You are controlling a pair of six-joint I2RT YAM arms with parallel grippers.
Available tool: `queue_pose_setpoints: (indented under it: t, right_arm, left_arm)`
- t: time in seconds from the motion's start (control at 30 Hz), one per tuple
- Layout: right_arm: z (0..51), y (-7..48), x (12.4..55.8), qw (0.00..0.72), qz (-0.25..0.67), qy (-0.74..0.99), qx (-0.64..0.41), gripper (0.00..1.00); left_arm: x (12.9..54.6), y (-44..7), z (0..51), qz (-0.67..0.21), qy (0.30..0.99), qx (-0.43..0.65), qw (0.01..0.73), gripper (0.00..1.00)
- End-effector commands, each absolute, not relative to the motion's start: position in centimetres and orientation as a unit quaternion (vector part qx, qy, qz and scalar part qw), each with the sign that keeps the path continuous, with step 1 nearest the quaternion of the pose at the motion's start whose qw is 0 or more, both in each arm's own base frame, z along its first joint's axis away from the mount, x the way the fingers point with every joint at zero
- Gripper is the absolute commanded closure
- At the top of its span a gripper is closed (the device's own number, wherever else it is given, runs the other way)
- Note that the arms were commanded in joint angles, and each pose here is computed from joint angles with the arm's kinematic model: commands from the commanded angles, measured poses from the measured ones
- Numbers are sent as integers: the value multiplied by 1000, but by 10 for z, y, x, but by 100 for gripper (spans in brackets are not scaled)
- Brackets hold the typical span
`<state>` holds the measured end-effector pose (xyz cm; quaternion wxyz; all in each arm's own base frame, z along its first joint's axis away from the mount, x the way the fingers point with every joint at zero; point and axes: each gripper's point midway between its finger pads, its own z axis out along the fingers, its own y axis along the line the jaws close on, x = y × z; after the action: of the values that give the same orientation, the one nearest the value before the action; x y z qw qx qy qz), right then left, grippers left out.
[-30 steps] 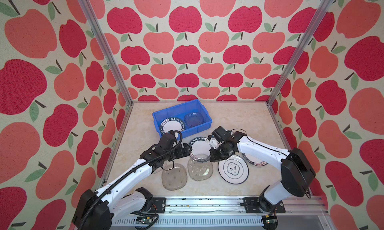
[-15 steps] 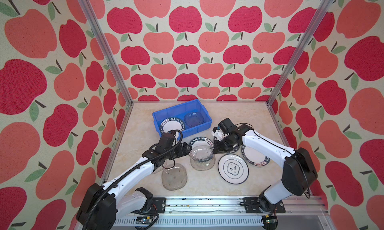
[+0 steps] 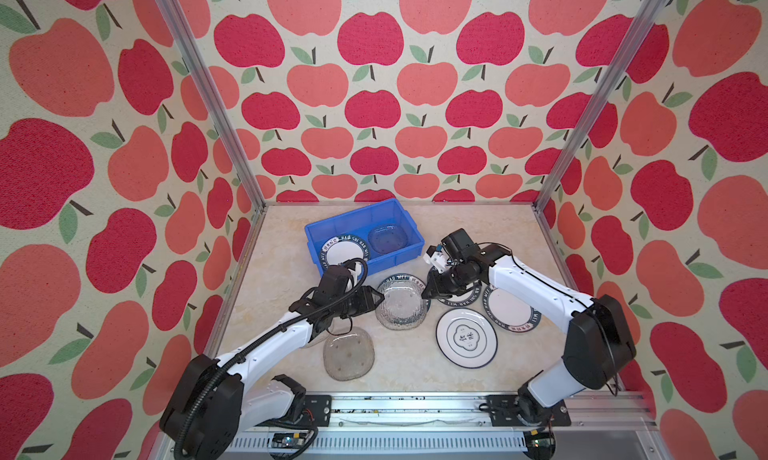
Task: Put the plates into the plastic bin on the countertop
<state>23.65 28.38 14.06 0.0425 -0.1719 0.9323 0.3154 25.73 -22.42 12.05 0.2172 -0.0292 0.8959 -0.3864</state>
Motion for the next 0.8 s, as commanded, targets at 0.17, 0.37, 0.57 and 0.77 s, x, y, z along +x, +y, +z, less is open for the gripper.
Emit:
queue_pose_setpoints:
  t: [0.17,0.37,0.57,0.77]
  right_arm:
    - [156,292,246,58,329,927,-170,100]
    - [164,298,262,80,321,928,-174,100]
    - [179,307,292,113,307,928,-177,76]
    - [203,296,344,178,276,932,-151,50]
  left_arm:
    - [265,-226,124,-383,899,-31,210,80]
    - [272,-223,141,-381,897,-29,222,92]
    - [292,-216,165,-370,899,-25,234,98]
    - [334,-195,192,-353,897,-41,262,99]
